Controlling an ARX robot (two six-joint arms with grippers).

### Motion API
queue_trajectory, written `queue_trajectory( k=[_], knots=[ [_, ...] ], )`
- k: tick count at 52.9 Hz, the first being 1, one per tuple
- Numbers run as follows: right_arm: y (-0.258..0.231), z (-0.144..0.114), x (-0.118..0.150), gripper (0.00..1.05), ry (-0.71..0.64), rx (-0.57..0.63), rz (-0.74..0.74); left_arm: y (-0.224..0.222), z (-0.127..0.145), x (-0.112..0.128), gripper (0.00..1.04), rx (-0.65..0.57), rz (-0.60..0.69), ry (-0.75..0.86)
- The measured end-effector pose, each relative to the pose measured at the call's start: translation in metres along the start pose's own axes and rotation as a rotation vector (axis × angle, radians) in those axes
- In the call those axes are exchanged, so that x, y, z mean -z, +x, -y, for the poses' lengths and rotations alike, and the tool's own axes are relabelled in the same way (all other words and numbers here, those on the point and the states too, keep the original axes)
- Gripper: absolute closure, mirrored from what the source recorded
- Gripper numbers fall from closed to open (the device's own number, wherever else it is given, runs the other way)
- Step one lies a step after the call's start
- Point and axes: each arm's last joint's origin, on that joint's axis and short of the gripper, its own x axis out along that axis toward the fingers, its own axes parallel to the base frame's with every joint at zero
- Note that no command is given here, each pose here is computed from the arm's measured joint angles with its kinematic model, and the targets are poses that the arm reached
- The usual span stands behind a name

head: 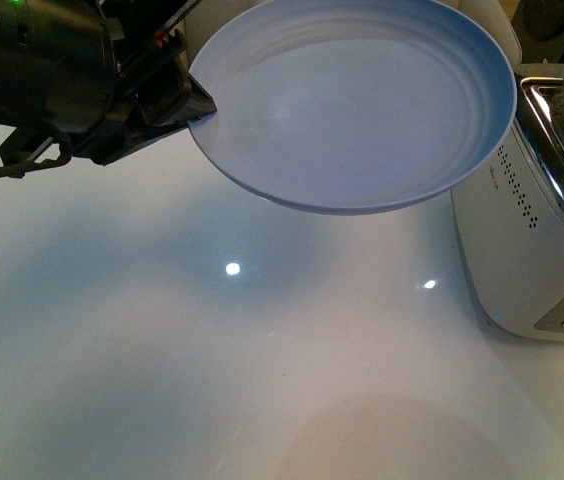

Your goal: Left arm holds plate, right arm toasts bread

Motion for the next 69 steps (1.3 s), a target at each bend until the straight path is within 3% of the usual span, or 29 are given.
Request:
queue_trajectory(
  k=[4,7,15,32,39,69],
  knots=[
    [0.001,0.0,0.003,0.1,0.011,-0.018,0.01,0.0,0.0,0.0,1.02,0.001,-0.001,0.0],
    [0.0,-0.002,0.009,0.18,0.012,-0.085,0.117,0.0,0.0,0.0,1.02,0.001,-0.001,0.0],
    [-0.019,-0.009,0.019,0.39,0.0,-0.113,0.274,-0.001,0.001,-0.001,1.02,0.001,0.003,0.0],
    [-0.063,-0.019,0.029,1.02,0.0,-0.112,0.302,-0.001,0.001,-0.001,1.02,0.003,0.003,-0.001],
    [-0.076,-0.029,0.033,1.03,0.001,-0.119,0.301,-0.001,0.001,-0.001,1.02,0.003,0.003,-0.001],
    [-0.106,-0.026,0.035,1.03,0.003,-0.115,0.325,-0.001,0.001,-0.001,1.02,0.003,0.003,-0.001]
  ],
)
